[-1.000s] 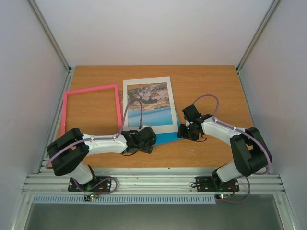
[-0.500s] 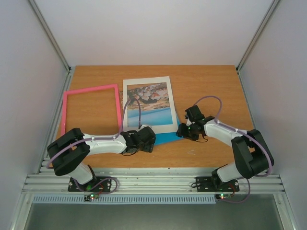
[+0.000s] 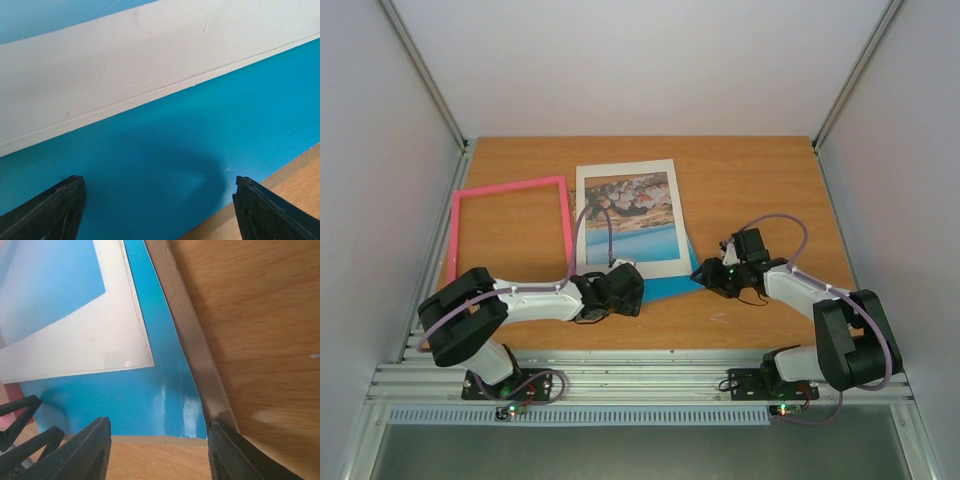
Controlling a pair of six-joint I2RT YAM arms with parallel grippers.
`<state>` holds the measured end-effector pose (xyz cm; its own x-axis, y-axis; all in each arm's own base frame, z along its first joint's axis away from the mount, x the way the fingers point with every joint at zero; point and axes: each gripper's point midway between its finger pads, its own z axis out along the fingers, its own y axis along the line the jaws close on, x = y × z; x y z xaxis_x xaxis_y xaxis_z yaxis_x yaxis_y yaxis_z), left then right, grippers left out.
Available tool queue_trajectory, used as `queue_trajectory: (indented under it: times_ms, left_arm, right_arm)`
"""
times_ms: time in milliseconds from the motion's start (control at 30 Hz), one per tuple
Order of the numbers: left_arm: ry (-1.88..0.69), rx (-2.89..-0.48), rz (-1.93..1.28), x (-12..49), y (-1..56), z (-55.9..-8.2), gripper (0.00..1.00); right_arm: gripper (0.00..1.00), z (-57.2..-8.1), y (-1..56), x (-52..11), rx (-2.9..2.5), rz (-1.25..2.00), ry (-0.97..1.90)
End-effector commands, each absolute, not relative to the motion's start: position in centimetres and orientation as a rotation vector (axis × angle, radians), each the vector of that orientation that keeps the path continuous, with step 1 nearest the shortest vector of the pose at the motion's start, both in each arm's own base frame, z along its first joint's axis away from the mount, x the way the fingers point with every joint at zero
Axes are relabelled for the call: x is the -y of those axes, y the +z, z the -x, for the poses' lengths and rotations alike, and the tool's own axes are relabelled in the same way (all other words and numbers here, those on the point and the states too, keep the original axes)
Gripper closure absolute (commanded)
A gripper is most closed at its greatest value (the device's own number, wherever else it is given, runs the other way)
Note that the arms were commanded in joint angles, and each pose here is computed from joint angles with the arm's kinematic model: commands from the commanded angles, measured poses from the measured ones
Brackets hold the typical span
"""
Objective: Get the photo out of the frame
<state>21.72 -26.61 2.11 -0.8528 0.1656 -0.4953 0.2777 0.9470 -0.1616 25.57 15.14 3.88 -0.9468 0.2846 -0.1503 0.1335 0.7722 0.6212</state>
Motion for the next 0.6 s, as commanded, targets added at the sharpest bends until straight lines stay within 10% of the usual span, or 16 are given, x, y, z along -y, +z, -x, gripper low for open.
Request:
queue_trajectory:
  times_ms: [0,567]
  left_arm:
    - [-0.316,-2.746,-0.323,25.5,-0.6,-19.2,0.19]
    - [-0.330,-2.743,-0.328,25.7,-0.4,-19.2,0.19]
  right_arm:
    - [0.47,-25.2,4.2,-15.1,-2.721,-0.342,0.990]
    - [0.70,-25.1,2.3,-14.0,-2.745,-0.431,0.951]
